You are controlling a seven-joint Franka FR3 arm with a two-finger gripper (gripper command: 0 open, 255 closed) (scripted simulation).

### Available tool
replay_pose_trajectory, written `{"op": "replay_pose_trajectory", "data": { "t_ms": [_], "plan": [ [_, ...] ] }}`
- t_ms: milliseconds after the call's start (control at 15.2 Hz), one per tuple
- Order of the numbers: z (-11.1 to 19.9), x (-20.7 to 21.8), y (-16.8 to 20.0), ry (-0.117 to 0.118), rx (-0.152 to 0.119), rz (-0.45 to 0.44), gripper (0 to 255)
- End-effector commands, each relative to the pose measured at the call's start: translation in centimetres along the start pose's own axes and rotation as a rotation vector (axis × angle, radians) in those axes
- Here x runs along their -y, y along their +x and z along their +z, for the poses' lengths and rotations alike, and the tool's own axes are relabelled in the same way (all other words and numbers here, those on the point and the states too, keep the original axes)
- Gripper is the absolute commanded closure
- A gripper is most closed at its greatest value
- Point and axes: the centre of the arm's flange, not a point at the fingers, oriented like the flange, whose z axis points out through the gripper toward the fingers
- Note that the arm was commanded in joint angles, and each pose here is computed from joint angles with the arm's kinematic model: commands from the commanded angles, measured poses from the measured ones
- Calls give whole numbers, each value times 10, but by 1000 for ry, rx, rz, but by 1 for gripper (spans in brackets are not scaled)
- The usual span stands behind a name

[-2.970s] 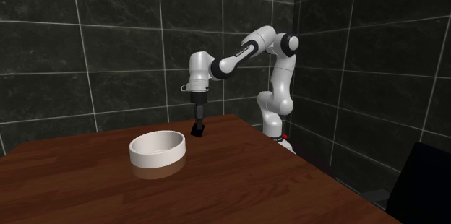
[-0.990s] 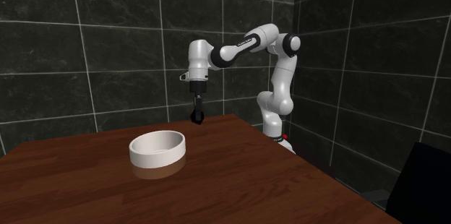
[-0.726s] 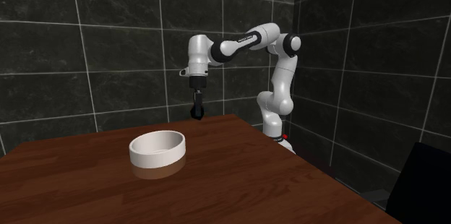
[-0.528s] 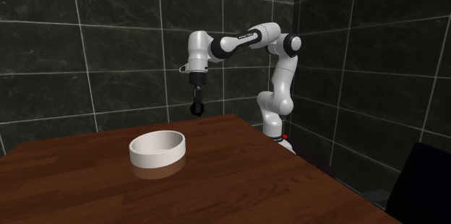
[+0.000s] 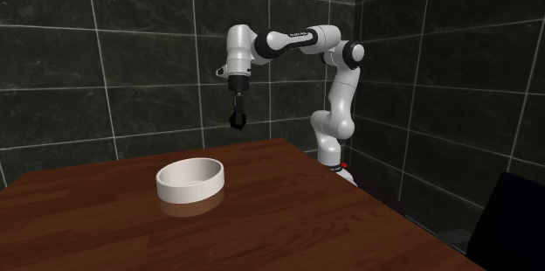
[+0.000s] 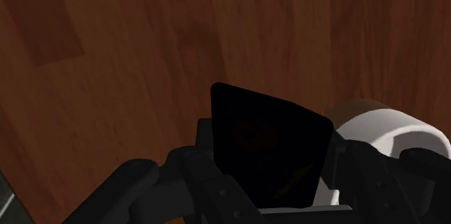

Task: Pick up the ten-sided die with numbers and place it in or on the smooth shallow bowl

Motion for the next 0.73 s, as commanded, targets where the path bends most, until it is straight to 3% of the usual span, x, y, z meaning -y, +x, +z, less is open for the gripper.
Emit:
{"op": "replay_pose_trajectory", "data": {
  "t_ms": [0,132,594,660],
  "plan": [
    [-11,3,1,0,0,0,255],
    [-16,4,1,0,0,0,255],
    [2,78,54,0,0,0,255],
    [0,68,43,-1,0,-1,255]
  ]
}}
